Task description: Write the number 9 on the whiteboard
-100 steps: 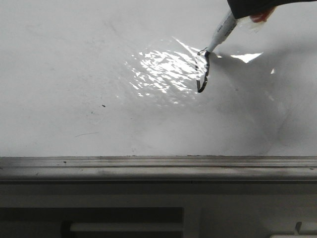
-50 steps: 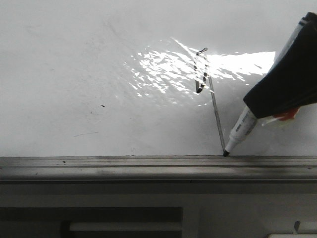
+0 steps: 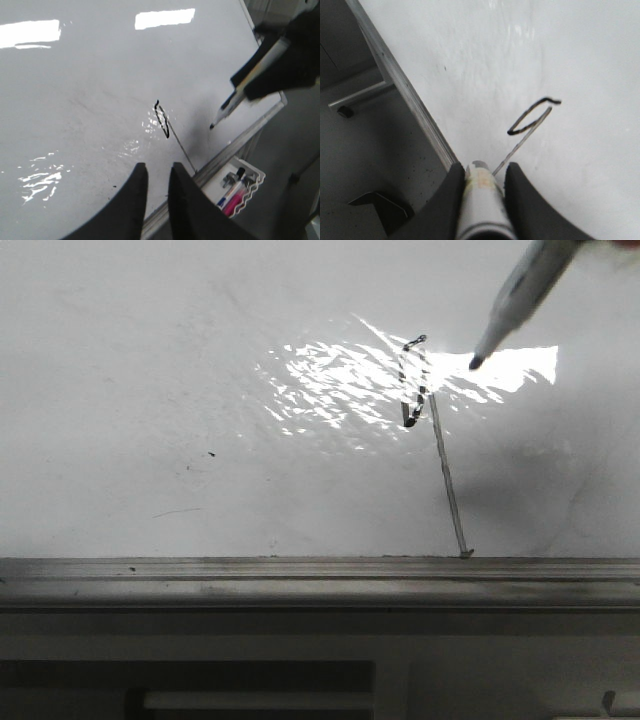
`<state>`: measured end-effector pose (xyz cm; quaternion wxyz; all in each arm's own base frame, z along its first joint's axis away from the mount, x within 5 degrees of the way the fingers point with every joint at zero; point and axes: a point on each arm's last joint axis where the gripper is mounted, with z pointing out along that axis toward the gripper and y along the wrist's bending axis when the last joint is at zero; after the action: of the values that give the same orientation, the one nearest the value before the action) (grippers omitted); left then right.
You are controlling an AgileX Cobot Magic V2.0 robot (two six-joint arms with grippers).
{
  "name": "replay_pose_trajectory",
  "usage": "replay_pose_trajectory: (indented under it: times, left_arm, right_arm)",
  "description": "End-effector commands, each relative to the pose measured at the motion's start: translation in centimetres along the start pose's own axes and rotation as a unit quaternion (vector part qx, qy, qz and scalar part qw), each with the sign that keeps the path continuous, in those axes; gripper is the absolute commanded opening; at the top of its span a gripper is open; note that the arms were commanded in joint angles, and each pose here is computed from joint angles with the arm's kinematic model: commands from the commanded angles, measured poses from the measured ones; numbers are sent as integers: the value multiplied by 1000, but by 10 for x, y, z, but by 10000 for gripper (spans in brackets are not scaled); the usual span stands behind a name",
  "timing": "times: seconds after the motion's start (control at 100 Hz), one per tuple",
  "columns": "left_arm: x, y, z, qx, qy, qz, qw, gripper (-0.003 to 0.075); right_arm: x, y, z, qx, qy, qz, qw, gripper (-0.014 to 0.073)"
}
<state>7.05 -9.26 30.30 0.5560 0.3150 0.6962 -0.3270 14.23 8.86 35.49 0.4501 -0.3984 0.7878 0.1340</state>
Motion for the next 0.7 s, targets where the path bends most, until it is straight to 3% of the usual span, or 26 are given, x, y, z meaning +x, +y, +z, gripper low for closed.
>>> replay_pose_trajectory:
  times: [0.0, 0.05, 0.11, 0.23, 0.31, 0.44, 0.56, 0.69]
  left_arm:
    - [-12, 0, 10, 1, 12, 15, 1000, 290]
    - [-13, 0, 19, 10, 40, 26, 999, 378]
    - [-14, -1, 31, 28, 76, 53, 995, 417]
    - [-18, -4, 61, 79, 147, 111, 980, 397]
    - [-23, -8, 80, 113, 171, 142, 968, 386]
    - [-25, -18, 106, 162, 197, 178, 950, 385]
    - [-26, -28, 119, 188, 207, 184, 942, 385]
    - [-24, -34, 126, 193, 208, 188, 940, 384]
  right_arm:
    - [-15, 1, -17, 0, -28, -30, 999, -41]
    - [-15, 3, -16, -11, -27, -44, 999, -41]
    - [-16, 5, -11, -28, -23, -57, 998, -41]
    - [-20, 15, 2, -77, -27, -96, 992, -41]
    - [-22, 25, 12, -110, -28, -144, 983, -41]
    - [-31, 39, 26, -127, -48, -166, 977, -41]
    - [-41, 49, 32, -122, -86, -179, 972, -41]
    - [-41, 59, 41, -147, -77, -189, 968, -41]
